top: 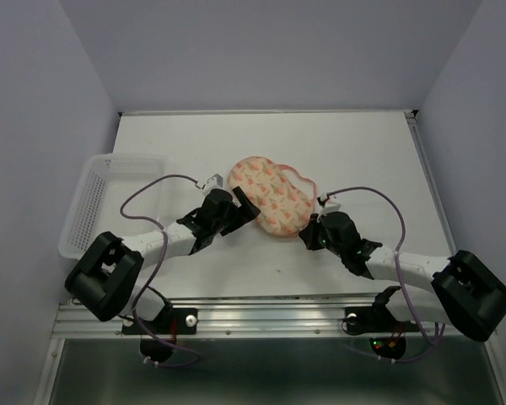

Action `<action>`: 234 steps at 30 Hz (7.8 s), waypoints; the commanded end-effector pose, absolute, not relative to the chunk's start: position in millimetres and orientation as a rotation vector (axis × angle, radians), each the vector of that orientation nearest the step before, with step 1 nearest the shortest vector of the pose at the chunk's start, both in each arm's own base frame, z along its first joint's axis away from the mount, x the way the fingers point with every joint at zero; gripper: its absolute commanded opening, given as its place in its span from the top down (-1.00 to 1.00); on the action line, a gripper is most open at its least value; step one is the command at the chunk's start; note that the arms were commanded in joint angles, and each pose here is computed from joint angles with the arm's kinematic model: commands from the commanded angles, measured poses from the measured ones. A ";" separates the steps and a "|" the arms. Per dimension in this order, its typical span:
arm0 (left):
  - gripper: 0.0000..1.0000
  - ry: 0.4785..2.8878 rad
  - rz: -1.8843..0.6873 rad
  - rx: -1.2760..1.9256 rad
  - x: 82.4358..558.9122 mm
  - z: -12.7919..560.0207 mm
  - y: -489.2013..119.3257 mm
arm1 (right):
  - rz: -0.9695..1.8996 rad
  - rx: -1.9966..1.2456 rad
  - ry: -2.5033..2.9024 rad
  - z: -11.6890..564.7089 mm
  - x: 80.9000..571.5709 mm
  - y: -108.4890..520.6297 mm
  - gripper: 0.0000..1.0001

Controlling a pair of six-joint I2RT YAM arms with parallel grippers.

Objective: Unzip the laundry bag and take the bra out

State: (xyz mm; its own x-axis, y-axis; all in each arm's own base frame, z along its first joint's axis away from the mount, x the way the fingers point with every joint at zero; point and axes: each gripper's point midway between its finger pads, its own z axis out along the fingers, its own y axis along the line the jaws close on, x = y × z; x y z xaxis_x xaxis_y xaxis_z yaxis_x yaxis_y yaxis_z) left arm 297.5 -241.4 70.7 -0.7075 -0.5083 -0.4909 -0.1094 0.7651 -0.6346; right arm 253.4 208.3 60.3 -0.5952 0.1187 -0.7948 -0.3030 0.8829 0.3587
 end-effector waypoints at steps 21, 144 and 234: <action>-0.33 2.288 -1.073 -0.572 263.9 60.3 -331.6 | 0.748 -0.136 2.060 73.2 258.6 265.7 0.99; -0.98 2.269 -1.138 -0.383 262.2 103.8 -329.3 | 0.676 -0.098 2.158 63.7 264.1 236.0 0.98; -0.91 2.295 -1.015 -0.610 238.2 68.6 -308.4 | 0.776 -0.104 2.135 77.5 259.3 249.7 0.99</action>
